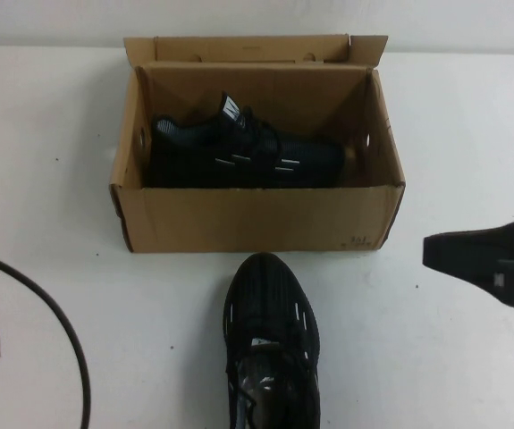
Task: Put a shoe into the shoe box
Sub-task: Pick up the shoe from the table
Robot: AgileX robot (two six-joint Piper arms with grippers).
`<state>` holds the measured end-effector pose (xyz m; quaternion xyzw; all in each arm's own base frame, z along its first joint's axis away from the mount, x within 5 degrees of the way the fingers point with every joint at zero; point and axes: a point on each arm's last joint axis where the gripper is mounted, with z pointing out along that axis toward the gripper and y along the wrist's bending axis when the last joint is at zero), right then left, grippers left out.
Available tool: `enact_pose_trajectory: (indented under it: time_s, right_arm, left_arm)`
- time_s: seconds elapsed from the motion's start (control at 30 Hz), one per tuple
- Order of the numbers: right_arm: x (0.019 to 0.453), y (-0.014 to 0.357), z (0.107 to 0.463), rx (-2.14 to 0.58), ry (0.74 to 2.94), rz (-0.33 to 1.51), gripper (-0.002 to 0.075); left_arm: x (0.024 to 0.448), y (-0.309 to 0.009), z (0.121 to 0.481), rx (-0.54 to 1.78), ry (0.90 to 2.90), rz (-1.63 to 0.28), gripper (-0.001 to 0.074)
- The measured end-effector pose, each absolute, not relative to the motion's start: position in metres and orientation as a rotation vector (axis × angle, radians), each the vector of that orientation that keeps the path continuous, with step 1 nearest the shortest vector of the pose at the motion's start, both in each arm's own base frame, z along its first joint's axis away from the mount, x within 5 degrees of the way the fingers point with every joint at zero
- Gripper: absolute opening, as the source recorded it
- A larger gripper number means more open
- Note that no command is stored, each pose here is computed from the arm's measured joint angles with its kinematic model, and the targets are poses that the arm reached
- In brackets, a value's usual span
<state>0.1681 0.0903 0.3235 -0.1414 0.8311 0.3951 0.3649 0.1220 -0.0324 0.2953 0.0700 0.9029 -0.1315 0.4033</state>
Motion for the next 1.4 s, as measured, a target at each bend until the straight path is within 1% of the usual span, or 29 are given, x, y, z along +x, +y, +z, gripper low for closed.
enact_pose_trajectory:
  time_s: [0.17,0.27,0.33,0.47,0.63,0.73,0.8,0.9,0.93,0.97,1.07,1.23,1.4]
  right_arm:
    - [0.169,0.12,0.346,-0.558,2.214,0.954,-0.0015]
    - [0.167,0.143,0.349,-0.649,2.316,0.883,-0.0014]
    - [0.165,0.157,0.347,-0.688,2.376,0.815,-0.0011]
    - [0.157,0.188,0.343,-0.733,2.466,0.74,0.0016]
    - [0.149,0.222,0.324,-0.8,2.552,0.663,0.0053]
    - [0.15,0.237,0.309,-0.793,2.624,0.642,0.0118]
    - [0.153,0.246,0.3,-0.793,2.663,0.637,0.0205]
    - [0.156,0.256,0.289,-0.773,2.701,0.651,0.0356]
    - [0.158,0.259,0.286,-0.766,2.709,0.652,0.0392]
    - [0.16,0.261,0.282,-0.76,2.718,0.65,0.0412]
    - [0.165,0.269,0.271,-0.741,2.734,0.652,0.0438]
    - [0.172,0.281,0.252,-0.703,2.755,0.664,0.0441]
    - [0.18,0.291,0.23,-0.687,2.783,0.637,0.0439]
  left_arm:
    - [0.123,-0.036,0.295,0.174,2.291,-0.393,-0.0004]
    - [0.123,-0.038,0.296,0.193,2.285,-0.416,-0.0004]
    - [0.122,-0.039,0.296,0.199,2.283,-0.423,-0.0004]
    - [0.122,-0.039,0.296,0.201,2.282,-0.425,-0.0004]
    - [0.122,-0.039,0.296,0.2,2.28,-0.432,-0.0004]
    - [0.122,-0.04,0.296,0.203,2.282,-0.431,-0.0004]
    - [0.122,-0.04,0.296,0.206,2.289,-0.434,-0.0004]
    - [0.121,-0.04,0.295,0.209,2.296,-0.436,-0.0004]
    - [0.121,-0.04,0.295,0.209,2.297,-0.437,-0.0004]
    - [0.121,-0.04,0.295,0.21,2.299,-0.437,-0.0004]
    - [0.121,-0.04,0.295,0.211,2.3,-0.438,-0.0004]
    - [0.12,-0.04,0.294,0.215,2.309,-0.441,-0.0004]
    - [0.119,-0.04,0.293,0.22,2.322,-0.445,-0.0004]
